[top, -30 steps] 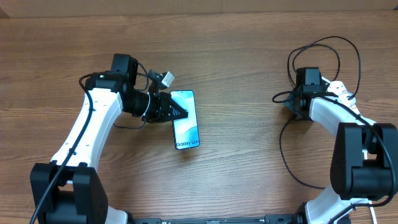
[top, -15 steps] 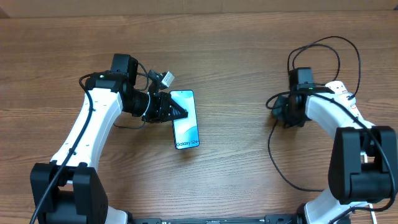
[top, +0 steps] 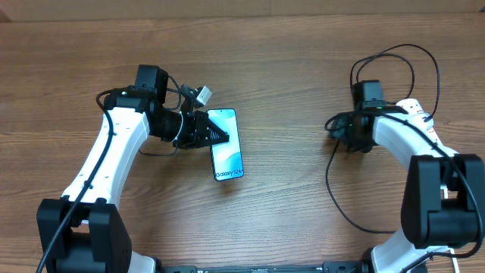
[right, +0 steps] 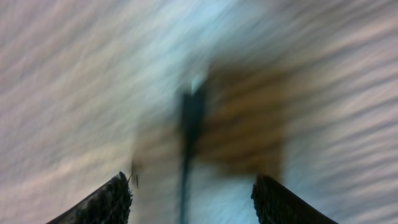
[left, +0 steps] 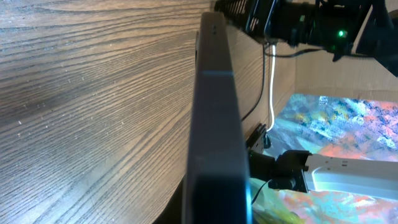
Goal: Plug charger to phone and switch on socket
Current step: 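Move the right gripper right over the black cable near the power strip, then grasp the cable's USB-C plug with the right gripper and lift it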
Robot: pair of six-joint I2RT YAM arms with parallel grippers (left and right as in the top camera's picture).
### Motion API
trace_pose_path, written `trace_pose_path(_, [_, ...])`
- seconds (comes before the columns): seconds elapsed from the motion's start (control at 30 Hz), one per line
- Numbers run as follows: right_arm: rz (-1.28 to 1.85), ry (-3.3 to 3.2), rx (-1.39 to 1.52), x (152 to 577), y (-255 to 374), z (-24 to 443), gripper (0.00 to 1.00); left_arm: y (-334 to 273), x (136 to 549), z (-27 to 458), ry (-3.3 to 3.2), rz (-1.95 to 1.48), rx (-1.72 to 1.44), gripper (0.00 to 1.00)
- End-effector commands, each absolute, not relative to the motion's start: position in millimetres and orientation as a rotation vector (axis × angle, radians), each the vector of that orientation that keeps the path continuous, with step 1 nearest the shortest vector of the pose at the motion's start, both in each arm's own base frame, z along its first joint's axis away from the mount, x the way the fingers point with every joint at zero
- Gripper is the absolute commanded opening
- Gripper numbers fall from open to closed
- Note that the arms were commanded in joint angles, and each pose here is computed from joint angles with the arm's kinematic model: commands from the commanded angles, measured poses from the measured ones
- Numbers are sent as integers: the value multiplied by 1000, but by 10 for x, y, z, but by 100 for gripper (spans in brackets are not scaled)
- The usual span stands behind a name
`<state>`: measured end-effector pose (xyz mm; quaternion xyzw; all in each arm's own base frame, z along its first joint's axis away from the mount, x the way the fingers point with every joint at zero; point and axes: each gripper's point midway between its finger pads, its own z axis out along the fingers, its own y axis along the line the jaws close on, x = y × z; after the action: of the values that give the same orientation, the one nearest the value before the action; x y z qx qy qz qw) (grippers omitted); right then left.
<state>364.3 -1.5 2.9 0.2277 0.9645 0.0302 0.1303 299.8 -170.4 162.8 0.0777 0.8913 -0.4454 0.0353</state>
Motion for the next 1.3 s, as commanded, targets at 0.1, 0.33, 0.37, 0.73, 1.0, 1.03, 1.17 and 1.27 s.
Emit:
trace_pose_path(0.1, [16, 2803, 750, 3574, -257, -211, 64, -1748, 3021, 1749, 2700, -1405, 246, 4])
trace_pose_path(0.33, [85, 2790, 691, 3666, -78, -192, 58, -1749, 3049, 1751, 2693, -1399, 241, 4])
trace_pose_path(0.37, [88, 2789, 683, 3674, -58, -190, 55, -1747, 3053, 1748, 2695, -1396, 236, 4])
trace_pose_path(0.73, [96, 2782, 650, 3707, 21, -182, 40, -1742, 3069, 1741, 2697, -1387, 227, 4])
trace_pose_path(1.0, [104, 2796, 597, 3670, 164, -226, 19, -1742, 3068, 1741, 2701, -1389, 216, 4])
trace_pose_path(1.03, [104, 2798, 594, 3663, 172, -232, 13, -1742, 3068, 1741, 2701, -1389, 216, 4])
trace_pose_path(1.17, [105, 2799, 592, 3662, 177, -233, 4, -1742, 3070, 1741, 2706, -1392, 202, 4])
trace_pose_path(1.27, [117, 2805, 579, 3657, 195, -230, 4, -1742, 3070, 1741, 2706, -1391, 203, 4])
